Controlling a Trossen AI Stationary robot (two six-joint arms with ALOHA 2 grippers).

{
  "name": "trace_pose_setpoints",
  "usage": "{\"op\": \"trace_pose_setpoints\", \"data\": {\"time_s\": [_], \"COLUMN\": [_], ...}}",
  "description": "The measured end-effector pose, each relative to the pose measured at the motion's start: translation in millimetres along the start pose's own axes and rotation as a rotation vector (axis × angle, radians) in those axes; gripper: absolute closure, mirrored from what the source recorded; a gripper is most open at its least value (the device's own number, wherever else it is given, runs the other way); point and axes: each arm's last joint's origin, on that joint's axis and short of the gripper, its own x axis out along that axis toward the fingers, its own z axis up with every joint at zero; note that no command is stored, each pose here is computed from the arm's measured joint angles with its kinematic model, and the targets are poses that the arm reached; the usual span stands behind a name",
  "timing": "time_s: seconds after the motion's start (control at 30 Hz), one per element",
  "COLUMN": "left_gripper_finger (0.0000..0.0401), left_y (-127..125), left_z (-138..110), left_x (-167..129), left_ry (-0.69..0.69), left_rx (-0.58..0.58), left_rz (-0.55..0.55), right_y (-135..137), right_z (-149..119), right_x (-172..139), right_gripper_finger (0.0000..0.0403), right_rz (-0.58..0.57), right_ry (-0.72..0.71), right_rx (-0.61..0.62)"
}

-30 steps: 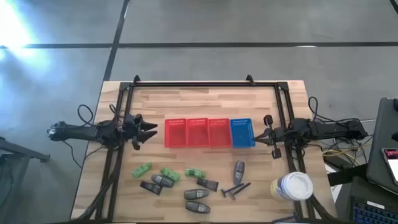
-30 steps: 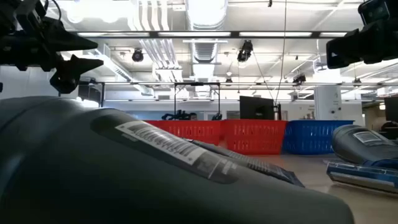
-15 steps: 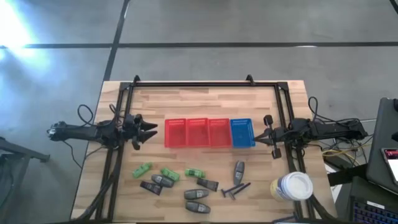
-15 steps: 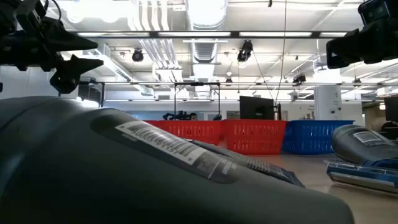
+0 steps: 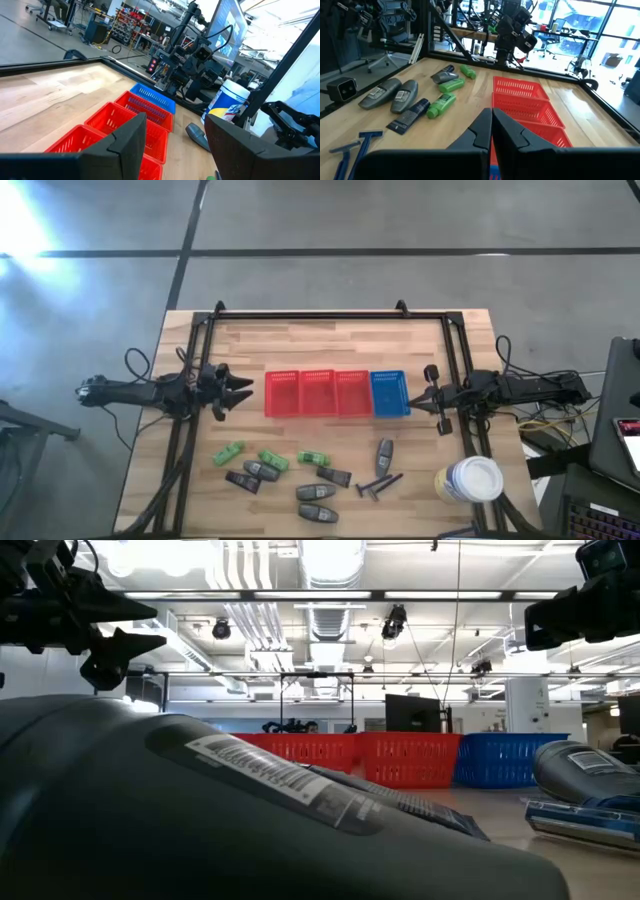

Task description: Pick & Place Travel size toiletries

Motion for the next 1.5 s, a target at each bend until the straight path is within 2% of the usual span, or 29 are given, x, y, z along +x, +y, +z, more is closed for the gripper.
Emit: {"op": "trace_pose_setpoints", "data": {"time_s": [1.1,1.17,1.27,1.33,1.4,1.5], "left_gripper_finger": [0.0194,0.0194,0.0194,0.0194,0.0194,0.0194], "left_y": [-0.1,0.0,0.0,-0.1,0.0,-0.1], "left_z": [0.1,0.0,0.0,0.1,0.1,0.1], "left_x": [0.0,0.0,0.0,0.0,0.0,0.0], "left_ry": [0.0,-0.001,0.0,0.0,0.0,0.0], "left_rx": [0.0,0.0,0.0,0.0,0.0,0.0], "left_rz": [0.0,0.0,0.0,0.0,0.0,0.0], "right_y": [0.0,0.1,0.3,-0.3,-0.7,-0.9], "right_z": [0.0,0.1,0.2,0.1,0.0,-0.1], "right_x": [0.0,0.0,0.0,0.0,0.0,0.1], "right_gripper_finger": [0.0394,0.0394,0.0394,0.0394,0.0394,0.0394], "right_rz": [0.0,0.004,0.01,-0.009,-0.024,-0.028], "right_ry": [0.0,-0.001,0.0,-0.003,-0.008,-0.01], "right_rx": [0.001,0.087,0.442,0.637,0.771,0.893]}}
